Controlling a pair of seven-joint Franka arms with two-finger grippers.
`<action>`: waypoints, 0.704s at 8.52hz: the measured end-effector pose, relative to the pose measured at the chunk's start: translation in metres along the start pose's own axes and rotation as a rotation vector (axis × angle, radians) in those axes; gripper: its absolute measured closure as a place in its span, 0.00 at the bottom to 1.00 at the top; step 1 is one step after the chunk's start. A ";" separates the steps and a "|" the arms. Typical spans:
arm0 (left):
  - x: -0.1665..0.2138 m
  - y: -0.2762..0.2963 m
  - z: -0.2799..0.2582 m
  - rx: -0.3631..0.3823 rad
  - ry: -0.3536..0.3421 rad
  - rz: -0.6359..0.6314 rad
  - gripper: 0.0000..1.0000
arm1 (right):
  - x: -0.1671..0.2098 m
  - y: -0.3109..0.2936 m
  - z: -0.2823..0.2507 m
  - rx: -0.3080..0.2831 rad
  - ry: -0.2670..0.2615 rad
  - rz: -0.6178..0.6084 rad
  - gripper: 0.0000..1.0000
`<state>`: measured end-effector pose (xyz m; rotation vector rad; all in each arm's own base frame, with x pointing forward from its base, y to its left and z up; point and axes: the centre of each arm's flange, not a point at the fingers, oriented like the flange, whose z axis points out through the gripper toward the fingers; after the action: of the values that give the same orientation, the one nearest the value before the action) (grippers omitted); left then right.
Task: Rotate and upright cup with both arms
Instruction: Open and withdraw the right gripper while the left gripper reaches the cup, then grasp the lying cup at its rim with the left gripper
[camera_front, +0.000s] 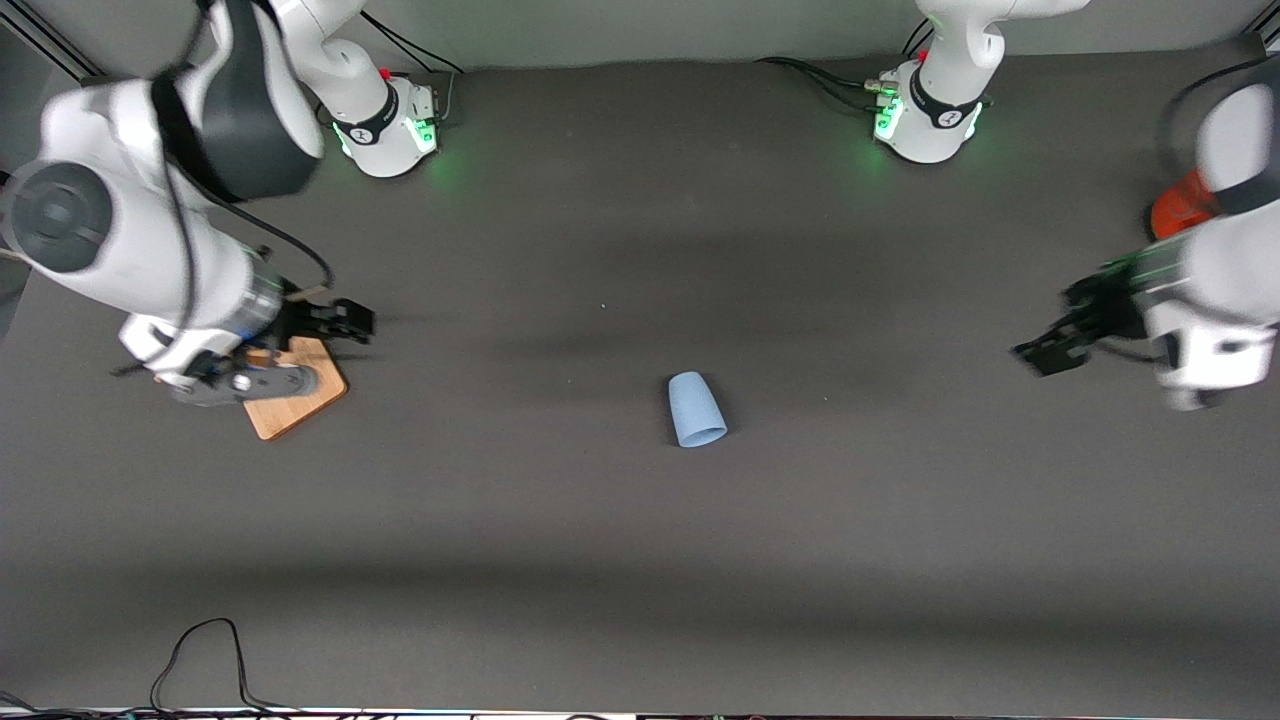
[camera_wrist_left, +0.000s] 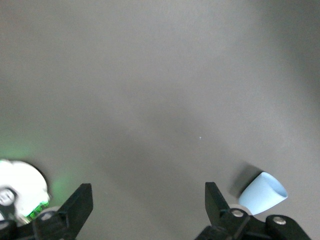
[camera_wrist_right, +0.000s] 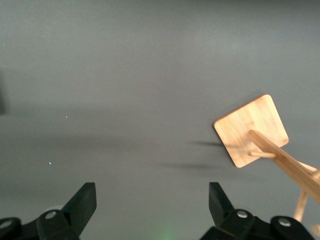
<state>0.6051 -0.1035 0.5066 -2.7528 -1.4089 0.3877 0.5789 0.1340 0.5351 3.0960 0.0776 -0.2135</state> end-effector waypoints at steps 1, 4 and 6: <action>-0.012 0.033 0.021 0.032 -0.013 -0.099 0.00 | -0.010 0.018 -0.010 0.007 0.003 0.004 0.00; -0.048 0.095 0.080 0.105 -0.091 -0.188 0.00 | -0.030 0.090 -0.027 0.036 -0.024 0.029 0.00; -0.074 0.138 0.126 0.131 -0.104 -0.252 0.00 | -0.039 0.112 -0.040 0.063 0.000 0.051 0.00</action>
<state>0.6441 -0.2559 0.3811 -2.4458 -1.6638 0.5938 0.5521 0.0222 0.5839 3.1563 -0.0080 -0.2180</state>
